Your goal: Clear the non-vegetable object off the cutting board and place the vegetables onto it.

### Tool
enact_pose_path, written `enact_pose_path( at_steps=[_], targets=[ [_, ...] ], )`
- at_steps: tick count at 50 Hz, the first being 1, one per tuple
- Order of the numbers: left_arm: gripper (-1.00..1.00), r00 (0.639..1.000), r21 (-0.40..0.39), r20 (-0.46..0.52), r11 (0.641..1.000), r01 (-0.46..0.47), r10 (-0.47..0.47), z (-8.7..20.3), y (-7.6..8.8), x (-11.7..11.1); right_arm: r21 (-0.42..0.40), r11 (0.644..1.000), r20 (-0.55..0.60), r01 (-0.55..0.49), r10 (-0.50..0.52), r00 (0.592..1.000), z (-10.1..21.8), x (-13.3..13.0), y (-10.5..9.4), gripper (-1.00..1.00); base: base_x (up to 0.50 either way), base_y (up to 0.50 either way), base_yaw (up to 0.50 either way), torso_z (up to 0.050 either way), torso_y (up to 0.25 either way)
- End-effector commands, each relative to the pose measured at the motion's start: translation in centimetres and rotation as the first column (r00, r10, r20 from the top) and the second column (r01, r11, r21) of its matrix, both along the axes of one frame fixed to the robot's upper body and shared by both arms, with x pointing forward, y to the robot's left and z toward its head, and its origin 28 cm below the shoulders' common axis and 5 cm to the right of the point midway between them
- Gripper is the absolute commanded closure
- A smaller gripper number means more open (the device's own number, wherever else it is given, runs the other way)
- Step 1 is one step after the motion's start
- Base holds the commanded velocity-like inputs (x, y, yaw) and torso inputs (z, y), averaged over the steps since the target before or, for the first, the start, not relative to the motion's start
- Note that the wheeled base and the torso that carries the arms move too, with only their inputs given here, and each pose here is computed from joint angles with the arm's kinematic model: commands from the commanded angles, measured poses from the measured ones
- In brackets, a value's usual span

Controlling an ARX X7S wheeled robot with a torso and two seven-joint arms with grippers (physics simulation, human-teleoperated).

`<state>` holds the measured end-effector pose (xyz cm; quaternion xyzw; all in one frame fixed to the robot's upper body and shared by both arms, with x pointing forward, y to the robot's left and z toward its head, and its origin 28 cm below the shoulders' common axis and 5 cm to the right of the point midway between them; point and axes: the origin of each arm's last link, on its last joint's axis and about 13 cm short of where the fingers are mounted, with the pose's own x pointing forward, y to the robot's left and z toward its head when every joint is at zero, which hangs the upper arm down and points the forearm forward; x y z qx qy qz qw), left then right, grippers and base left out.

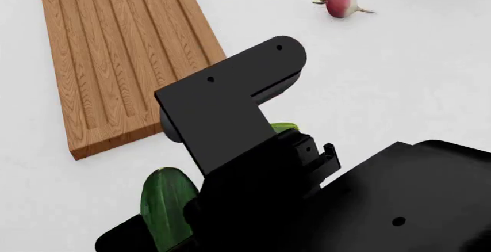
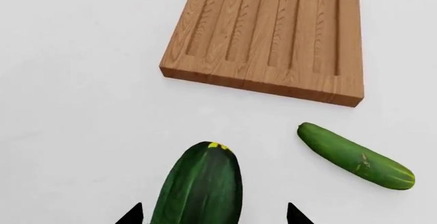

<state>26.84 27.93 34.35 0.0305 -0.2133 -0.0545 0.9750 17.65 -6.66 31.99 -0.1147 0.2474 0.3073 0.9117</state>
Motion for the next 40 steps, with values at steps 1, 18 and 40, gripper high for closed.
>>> enact_pose_path(
  at_steps=[1, 18, 40],
  targets=[
    [-1.0, 1.0, 0.002, -0.001, 1.0, -0.005, 0.005, 0.0, 0.1, -0.1, -0.003, 1.0, -0.033, -0.021, 0.021, 0.999, -0.6, 0.7, 0.3, -1.0, 0.0, 0.0, 0.0, 0.0, 0.0],
    [-1.0, 1.0, 0.004, 0.002, 1.0, -0.003, 0.003, 0.1, 0.0, -0.1, 0.018, 0.999, -0.093, -0.033, 0.034, 0.995, -1.7, 1.0, 0.5, -1.0, 0.0, 0.0, 0.0, 0.0, 0.0],
    [-1.0, 1.0, -0.004, -0.002, 1.0, -0.001, 0.001, -0.4, 0.1, -0.1, -0.003, 1.0, -0.132, -0.02, 0.019, 0.991, -3.3, 0.9, 0.5, 1.0, 0.0, 0.0, 0.0, 0.0, 0.0]
  ],
)
